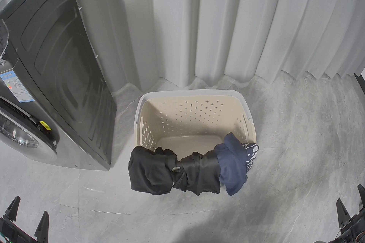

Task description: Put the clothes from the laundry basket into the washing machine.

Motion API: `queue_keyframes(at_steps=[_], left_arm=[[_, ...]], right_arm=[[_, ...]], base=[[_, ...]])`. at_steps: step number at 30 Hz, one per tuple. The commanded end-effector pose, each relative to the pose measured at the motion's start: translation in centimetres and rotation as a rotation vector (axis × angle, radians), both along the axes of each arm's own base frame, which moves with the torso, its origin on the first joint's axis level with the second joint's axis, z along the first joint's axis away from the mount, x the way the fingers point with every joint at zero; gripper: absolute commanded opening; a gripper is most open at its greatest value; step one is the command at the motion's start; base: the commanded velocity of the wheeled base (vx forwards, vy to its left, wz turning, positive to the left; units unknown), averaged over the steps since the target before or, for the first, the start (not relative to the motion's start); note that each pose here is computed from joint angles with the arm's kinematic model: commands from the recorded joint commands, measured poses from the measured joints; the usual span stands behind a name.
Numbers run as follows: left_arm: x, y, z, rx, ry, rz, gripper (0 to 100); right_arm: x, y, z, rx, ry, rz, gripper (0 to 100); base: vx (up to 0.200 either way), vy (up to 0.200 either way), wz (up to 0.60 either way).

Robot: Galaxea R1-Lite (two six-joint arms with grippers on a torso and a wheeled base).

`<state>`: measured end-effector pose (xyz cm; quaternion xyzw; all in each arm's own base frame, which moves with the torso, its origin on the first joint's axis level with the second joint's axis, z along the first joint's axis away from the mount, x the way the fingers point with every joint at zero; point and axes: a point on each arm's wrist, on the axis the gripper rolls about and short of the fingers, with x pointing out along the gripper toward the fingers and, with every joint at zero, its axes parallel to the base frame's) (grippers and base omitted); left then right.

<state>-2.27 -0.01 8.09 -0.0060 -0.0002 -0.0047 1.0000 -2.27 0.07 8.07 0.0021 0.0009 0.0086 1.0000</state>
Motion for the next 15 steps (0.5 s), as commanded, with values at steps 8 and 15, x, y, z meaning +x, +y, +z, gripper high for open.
queue_keyframes(at_steps=[8,15], left_arm=[[0.03,0.0,-0.51,0.0,0.003,0.0,100],[0.04,0.0,-0.51,0.0,0.005,0.0,100]], right_arm=[[0.1,0.0,-0.5,0.0,0.014,0.001,100],[0.1,0.0,-0.5,0.0,0.014,0.001,100]], base=[[0.0,0.2,0.0],[0.0,0.2,0.0]])
